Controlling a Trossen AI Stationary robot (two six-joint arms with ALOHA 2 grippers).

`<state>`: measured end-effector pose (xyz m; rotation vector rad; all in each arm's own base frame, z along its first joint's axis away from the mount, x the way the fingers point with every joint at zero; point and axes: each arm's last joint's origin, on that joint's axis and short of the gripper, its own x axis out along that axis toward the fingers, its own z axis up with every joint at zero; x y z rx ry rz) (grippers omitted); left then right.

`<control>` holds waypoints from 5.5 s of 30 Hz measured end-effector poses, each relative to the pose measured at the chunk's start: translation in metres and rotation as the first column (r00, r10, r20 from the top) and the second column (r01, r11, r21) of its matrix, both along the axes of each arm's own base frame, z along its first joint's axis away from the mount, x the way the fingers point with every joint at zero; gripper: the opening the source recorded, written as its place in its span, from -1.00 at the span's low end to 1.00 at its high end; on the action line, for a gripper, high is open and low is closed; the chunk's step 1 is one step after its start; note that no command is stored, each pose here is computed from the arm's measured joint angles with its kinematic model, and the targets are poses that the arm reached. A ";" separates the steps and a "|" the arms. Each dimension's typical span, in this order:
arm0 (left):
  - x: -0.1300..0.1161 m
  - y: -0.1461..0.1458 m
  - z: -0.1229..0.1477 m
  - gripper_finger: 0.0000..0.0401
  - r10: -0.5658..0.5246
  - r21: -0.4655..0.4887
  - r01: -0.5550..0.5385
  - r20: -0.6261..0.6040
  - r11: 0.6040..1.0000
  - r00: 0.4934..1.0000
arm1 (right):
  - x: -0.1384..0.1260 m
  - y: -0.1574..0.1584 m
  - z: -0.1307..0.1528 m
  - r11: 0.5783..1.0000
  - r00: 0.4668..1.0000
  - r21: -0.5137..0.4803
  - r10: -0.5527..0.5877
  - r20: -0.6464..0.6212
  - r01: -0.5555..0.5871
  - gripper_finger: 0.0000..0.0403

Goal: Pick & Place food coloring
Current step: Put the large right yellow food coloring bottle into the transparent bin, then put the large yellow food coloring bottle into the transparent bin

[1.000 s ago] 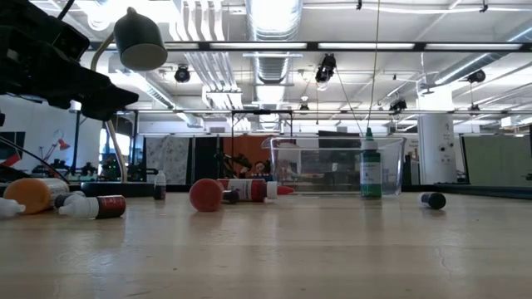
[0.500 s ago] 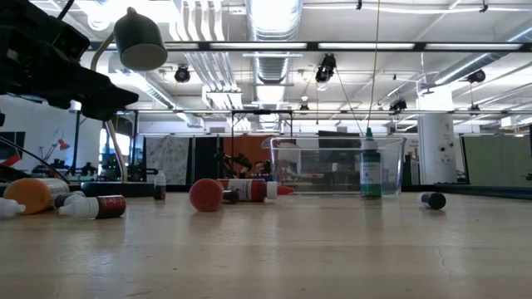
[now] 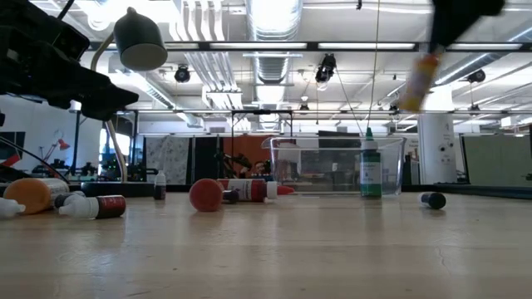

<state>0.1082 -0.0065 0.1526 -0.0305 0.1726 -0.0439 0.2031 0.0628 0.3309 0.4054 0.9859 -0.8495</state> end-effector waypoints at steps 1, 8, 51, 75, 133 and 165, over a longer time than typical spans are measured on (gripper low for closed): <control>0.000 0.000 0.000 0.28 0.000 0.000 0.000 0.000 1.000 1.000 | 0.005 -0.011 0.011 0.999 1.000 -0.028 -0.017 0.025 0.018 -0.43; 0.000 0.000 0.000 0.28 0.000 0.000 0.000 0.000 1.000 1.000 | 0.027 -0.103 0.030 0.985 0.987 0.068 -0.162 0.010 0.161 -0.43; 0.000 0.000 0.000 0.28 0.000 0.000 0.000 0.000 1.000 1.000 | 0.079 -0.192 -0.069 0.977 0.975 0.212 0.063 -0.215 -0.017 0.05; 0.000 0.000 0.000 0.28 0.000 0.000 0.000 0.000 1.000 1.000 | 0.149 -0.056 -0.050 0.453 0.482 -0.204 0.868 -0.123 -0.868 0.11; -0.011 0.015 0.061 0.28 0.626 -0.926 0.147 0.346 0.348 0.698 | 0.148 -0.051 -0.056 0.745 0.746 -0.076 0.665 0.018 -0.662 0.11; 0.052 -0.032 0.063 0.28 0.306 -0.298 -0.949 -0.898 0.105 0.316 | 0.140 -0.062 -0.061 0.787 0.787 -0.035 0.613 -0.075 -0.616 0.11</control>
